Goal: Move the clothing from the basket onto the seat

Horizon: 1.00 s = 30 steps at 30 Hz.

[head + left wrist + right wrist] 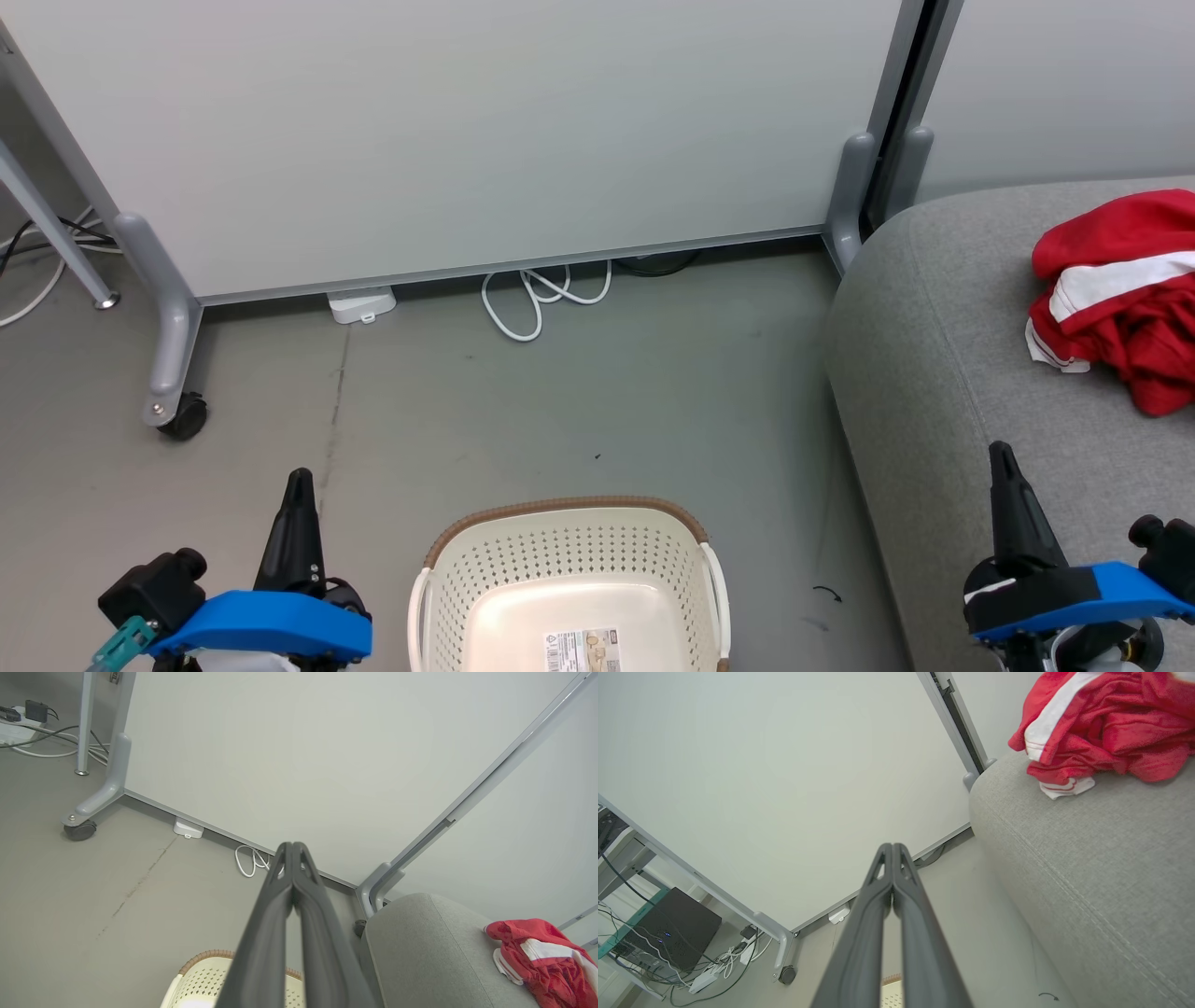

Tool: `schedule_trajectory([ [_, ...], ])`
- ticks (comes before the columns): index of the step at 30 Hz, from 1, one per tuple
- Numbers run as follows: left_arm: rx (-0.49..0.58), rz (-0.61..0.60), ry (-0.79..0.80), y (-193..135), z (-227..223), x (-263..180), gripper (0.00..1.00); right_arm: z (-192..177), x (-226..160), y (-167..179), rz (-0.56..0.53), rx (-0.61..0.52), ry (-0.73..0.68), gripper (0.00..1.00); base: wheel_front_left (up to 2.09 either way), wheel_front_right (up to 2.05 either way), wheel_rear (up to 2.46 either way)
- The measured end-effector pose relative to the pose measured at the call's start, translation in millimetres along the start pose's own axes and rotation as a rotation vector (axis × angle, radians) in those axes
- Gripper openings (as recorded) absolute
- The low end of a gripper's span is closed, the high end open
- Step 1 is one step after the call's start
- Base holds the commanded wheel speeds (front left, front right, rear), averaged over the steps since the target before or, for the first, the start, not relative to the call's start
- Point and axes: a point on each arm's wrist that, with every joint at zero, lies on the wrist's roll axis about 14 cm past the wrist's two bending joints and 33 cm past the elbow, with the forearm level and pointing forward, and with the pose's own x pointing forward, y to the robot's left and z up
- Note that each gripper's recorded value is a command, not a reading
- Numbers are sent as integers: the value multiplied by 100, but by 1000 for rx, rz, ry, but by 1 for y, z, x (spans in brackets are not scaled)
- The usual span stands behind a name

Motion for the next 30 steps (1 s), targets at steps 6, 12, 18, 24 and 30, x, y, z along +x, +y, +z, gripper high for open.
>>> schedule_trajectory([
  [6,-91,14,-3,2,3,1,0,0,0,-1,-9,86,8,0,0,0,0],
  [12,-177,27,-6,5,5,2,0,-1,0,-1,-16,173,15,0,0,0,0],
  [18,-255,27,-11,5,9,4,0,-1,1,-2,-20,251,19,0,0,0,0],
  [24,-333,31,-13,5,11,4,0,-1,1,-1,-23,325,25,0,0,0,0],
  [30,-405,33,-18,7,14,5,0,-1,1,-1,-23,396,32,0,0,0,0],
])
